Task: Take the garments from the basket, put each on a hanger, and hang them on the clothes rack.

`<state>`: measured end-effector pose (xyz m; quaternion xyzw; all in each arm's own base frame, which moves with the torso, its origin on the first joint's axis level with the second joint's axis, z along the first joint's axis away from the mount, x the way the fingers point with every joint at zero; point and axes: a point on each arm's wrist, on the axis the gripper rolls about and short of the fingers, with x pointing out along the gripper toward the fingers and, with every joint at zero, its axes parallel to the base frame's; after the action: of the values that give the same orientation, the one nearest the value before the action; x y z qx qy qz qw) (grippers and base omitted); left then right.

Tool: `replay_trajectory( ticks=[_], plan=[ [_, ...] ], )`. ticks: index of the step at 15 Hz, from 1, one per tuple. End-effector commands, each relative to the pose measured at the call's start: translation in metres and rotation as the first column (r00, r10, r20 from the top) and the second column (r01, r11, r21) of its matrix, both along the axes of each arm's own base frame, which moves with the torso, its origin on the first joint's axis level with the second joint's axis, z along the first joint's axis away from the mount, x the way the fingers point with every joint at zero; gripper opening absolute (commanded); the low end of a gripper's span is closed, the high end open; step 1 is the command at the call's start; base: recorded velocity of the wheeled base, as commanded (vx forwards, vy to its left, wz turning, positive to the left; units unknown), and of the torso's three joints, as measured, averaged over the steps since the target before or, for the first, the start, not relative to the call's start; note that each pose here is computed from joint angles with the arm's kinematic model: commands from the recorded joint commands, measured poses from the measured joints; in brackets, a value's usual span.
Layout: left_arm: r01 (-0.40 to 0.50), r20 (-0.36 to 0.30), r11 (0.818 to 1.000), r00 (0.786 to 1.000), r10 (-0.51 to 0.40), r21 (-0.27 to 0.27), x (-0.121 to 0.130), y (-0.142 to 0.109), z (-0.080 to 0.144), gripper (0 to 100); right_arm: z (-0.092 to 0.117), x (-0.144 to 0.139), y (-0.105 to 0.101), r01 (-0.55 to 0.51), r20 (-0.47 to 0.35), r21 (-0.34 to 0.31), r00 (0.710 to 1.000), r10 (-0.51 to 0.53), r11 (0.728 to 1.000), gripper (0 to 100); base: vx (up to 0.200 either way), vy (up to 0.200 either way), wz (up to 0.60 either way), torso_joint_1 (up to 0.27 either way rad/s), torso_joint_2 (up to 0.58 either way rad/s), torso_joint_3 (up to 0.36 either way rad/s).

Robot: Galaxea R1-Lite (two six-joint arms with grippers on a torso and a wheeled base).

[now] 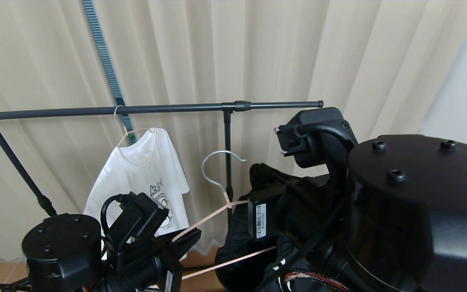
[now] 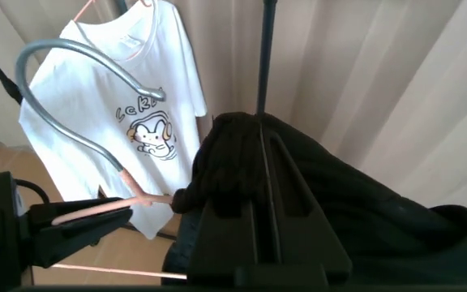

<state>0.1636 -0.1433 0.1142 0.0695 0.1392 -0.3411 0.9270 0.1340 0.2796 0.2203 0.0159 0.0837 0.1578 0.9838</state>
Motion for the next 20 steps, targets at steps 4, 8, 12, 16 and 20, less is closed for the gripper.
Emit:
replay_trajectory(
  ticks=[4,8,12,16,20],
  plan=[
    [0.010,-0.005,1.000,1.000,-0.010,0.007,-0.002,-0.002,-0.002,0,0.001,0.000,0.011,-0.006,-0.011,0.053,1.000,0.007,0.999,0,0.000,0.000,0.00,0.000,0.00,0.000],
    [0.010,0.016,1.000,1.000,-0.010,-0.011,-0.002,-0.002,0.001,0,0.005,0.000,0.009,0.008,-0.007,0.069,1.000,-0.008,0.998,0,0.000,0.000,0.00,0.000,0.00,0.000],
    [0.009,0.017,1.000,1.000,-0.009,-0.012,-0.002,-0.001,0.001,0,0.008,0.004,0.005,0.055,0.005,0.072,0.998,-0.055,0.996,100,0.000,0.000,0.00,0.000,0.00,0.000],
    [0.010,0.016,1.000,1.000,-0.010,-0.013,-0.002,-0.001,0.001,0,0.007,0.012,0.002,0.080,0.005,0.064,0.997,-0.081,0.995,100,0.000,0.000,0.00,0.000,0.00,0.000],
    [0.009,0.033,1.000,0.999,-0.008,-0.029,-0.002,-0.001,0.002,0,0.004,0.021,0.000,0.109,0.003,0.052,0.994,-0.109,0.993,100,0.000,0.000,0.00,0.000,0.00,0.000]
  ],
)
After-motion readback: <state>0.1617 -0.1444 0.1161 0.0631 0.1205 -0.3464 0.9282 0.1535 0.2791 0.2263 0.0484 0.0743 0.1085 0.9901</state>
